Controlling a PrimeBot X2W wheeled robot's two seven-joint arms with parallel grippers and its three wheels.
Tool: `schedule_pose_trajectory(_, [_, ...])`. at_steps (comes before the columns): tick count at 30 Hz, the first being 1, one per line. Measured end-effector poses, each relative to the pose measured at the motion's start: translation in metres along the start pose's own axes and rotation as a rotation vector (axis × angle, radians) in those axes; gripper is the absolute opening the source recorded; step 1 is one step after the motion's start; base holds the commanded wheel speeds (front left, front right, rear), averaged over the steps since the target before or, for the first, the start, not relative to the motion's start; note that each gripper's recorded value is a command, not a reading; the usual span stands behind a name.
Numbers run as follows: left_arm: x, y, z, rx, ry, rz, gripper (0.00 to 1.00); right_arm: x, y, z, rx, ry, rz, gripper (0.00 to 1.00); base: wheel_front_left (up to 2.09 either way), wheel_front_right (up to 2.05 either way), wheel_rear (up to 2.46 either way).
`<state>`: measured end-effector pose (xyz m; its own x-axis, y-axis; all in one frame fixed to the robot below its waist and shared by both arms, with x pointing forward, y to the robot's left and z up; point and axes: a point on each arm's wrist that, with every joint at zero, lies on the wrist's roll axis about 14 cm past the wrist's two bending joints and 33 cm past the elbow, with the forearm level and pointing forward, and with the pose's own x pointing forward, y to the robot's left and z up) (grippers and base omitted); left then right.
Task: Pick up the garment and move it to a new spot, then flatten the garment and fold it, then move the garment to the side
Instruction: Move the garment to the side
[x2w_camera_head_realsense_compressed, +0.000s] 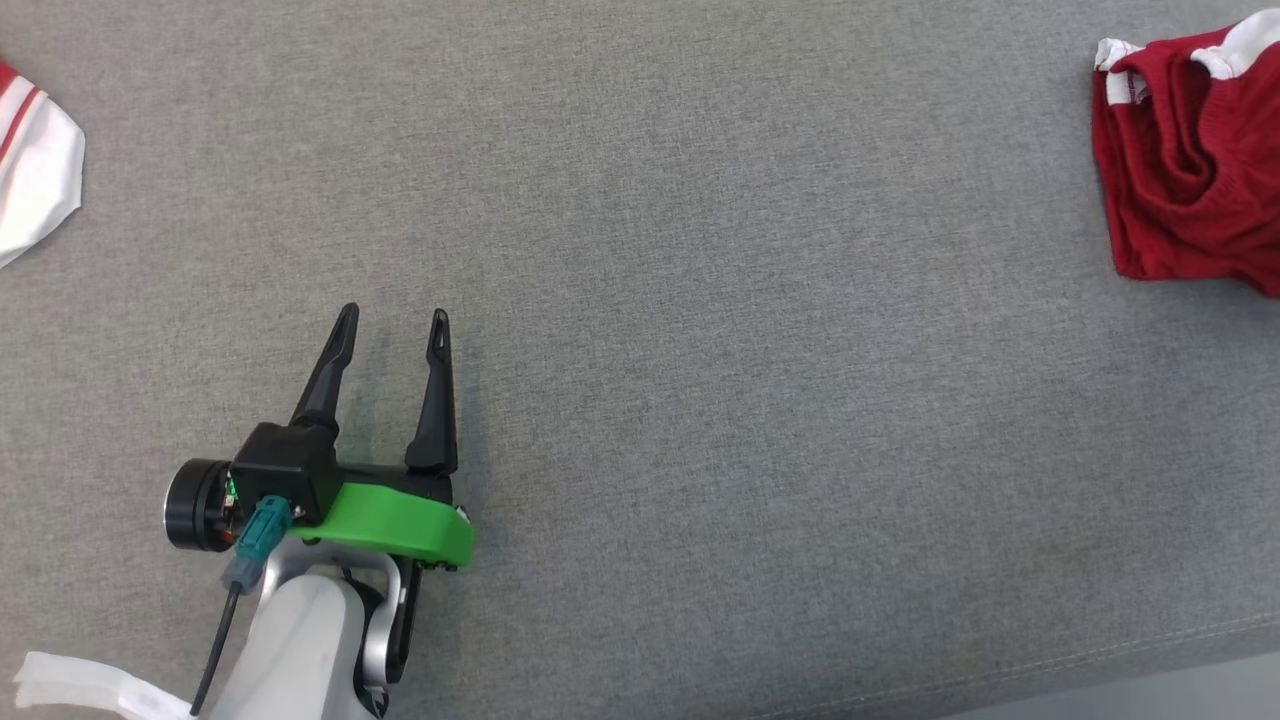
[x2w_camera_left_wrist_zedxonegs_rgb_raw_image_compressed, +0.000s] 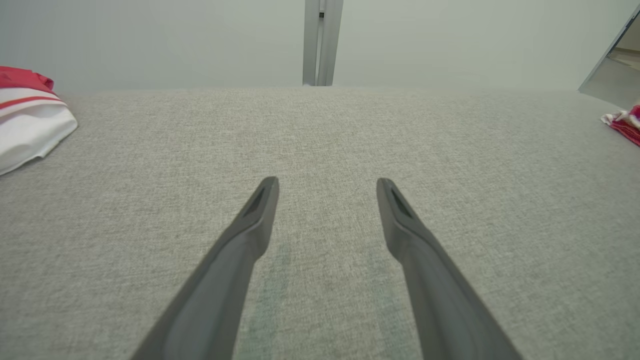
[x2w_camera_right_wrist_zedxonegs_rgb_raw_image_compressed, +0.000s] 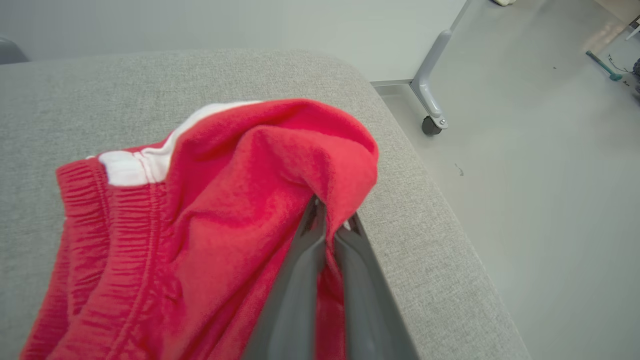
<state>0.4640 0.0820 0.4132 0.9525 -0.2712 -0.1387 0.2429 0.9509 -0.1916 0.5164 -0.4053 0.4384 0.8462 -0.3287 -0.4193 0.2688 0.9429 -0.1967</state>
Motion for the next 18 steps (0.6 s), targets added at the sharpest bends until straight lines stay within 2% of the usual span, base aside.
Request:
schedule_pose_trajectory(2, [-0.002,0.001,0.001,0.004,0.002,0.003,1.0,0.001,0.001,0.006,-0.013,-0.022,0.0,0.04,0.0,0.0,0.0])
schedule_pose_trajectory(3, [-0.002,0.001,0.002,0.005,0.0,0.005,1.0,0.002,0.0,0.01,-0.011,-0.034,-0.003,0.39,0.0,0.0,0.0])
schedule_pose_trajectory(4, [-0.003,0.001,0.002,0.007,0.002,0.004,1.0,0.002,0.001,0.013,-0.018,-0.044,-0.003,0.85,0.0,0.0,0.0])
schedule_pose_trajectory(5, [-0.004,0.001,0.002,0.007,0.002,0.003,1.0,0.002,0.001,0.016,-0.024,-0.06,-0.003,1.0,0.0,0.0,0.0])
schedule_pose_trajectory(13, [-0.008,-0.006,0.006,0.001,0.0,-0.007,1.0,-0.002,0.009,0.024,-0.034,-0.108,0.006,1.0,0.0,0.0,0.0])
schedule_pose_trajectory(18, [-0.01,-0.008,0.009,-0.015,-0.009,-0.005,1.0,-0.008,0.032,0.036,-0.033,-0.161,0.055,1.0,0.0,0.0,0.0])
